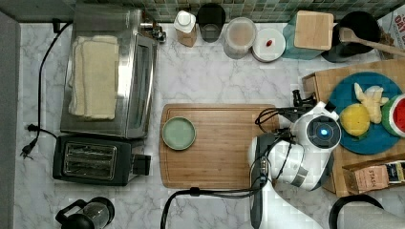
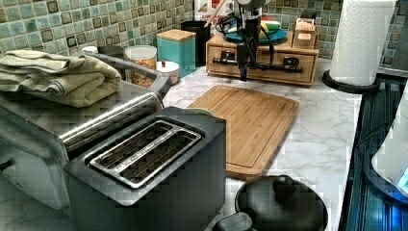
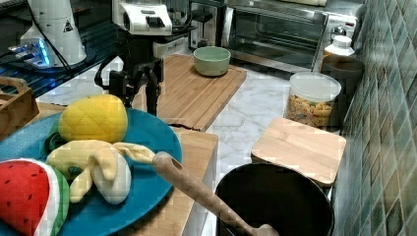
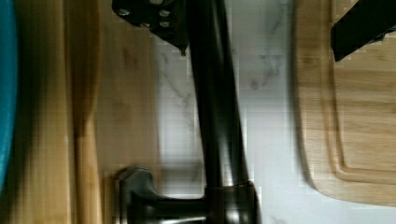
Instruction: Open the drawer.
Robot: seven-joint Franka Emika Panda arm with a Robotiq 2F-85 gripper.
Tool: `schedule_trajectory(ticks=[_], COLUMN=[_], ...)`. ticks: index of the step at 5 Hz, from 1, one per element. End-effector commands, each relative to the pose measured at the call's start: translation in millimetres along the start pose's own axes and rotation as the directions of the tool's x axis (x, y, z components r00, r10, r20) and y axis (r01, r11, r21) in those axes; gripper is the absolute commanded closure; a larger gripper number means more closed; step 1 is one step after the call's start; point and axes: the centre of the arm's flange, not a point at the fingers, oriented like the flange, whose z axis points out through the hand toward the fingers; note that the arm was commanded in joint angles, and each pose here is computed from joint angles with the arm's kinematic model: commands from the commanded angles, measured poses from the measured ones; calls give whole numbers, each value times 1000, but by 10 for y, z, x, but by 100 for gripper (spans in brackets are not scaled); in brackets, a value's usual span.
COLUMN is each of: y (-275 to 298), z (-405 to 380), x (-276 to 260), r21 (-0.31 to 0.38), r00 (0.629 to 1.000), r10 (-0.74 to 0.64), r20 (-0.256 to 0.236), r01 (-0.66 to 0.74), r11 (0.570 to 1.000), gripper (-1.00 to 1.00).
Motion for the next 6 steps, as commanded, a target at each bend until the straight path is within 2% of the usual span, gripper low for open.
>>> schedule_trajectory(ticks=[1,3,4,6], y=[-1372,-2232,-2505,-2779], z=[-117,-285,-379,-599], x=[-141,-406,-444,-457], r21=[173,205,222,238], r00=[993,993,987,988], r10=[-122,-117,-152,-140], r20=[-1,32,56,70], r01=[120,108,137,119], r11=[978,973,965,964], gripper=[-100,-100,-100,-100])
